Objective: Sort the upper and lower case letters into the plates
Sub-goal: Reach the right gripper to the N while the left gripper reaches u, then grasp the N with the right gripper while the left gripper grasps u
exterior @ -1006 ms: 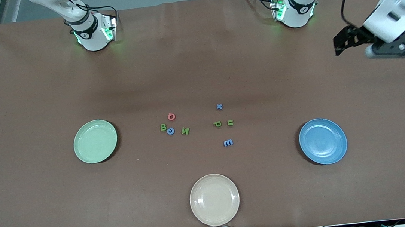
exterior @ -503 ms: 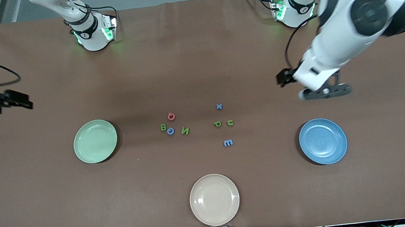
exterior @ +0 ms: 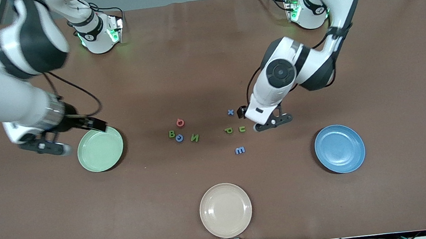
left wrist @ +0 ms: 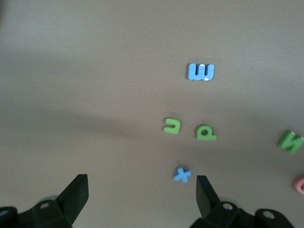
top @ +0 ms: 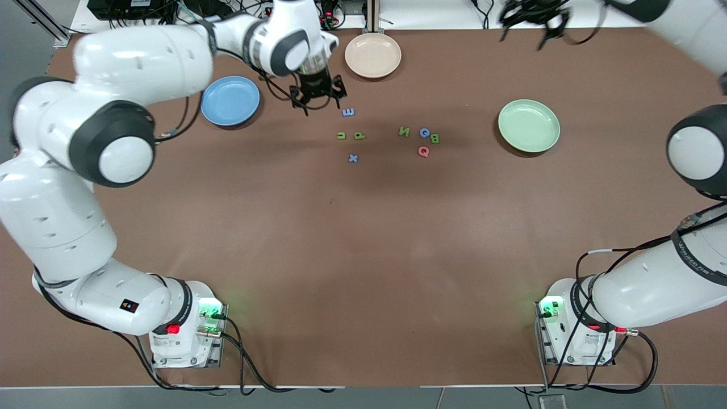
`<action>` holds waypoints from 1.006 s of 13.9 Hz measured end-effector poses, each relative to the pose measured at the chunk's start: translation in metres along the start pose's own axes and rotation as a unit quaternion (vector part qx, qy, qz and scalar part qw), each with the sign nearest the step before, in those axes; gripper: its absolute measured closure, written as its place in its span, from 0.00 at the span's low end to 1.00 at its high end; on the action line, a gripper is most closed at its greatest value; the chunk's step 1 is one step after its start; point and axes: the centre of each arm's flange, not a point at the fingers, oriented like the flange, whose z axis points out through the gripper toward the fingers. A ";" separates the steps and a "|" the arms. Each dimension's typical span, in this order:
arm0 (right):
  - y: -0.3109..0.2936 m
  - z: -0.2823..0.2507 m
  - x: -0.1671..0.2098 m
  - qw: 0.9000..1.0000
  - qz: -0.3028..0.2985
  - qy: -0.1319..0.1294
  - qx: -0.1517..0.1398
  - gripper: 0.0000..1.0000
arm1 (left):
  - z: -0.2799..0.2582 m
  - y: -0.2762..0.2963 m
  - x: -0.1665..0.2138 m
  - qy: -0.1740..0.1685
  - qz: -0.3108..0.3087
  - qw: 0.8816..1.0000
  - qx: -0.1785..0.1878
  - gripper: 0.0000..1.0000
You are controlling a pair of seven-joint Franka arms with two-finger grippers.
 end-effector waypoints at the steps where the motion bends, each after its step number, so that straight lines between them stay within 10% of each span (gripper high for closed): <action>1: -0.023 0.032 -0.007 1.000 0.021 0.011 0.006 0.00 | 0.017 0.005 0.000 0.008 -0.006 1.000 0.003 0.00; 7: -0.135 0.196 -0.061 0.997 0.069 0.042 0.022 0.14 | 0.093 0.024 -0.009 0.041 0.028 0.999 0.015 0.18; 14: -0.172 0.271 -0.081 0.998 0.049 0.040 -0.002 0.23 | 0.128 0.027 -0.011 0.043 0.036 0.998 0.004 0.28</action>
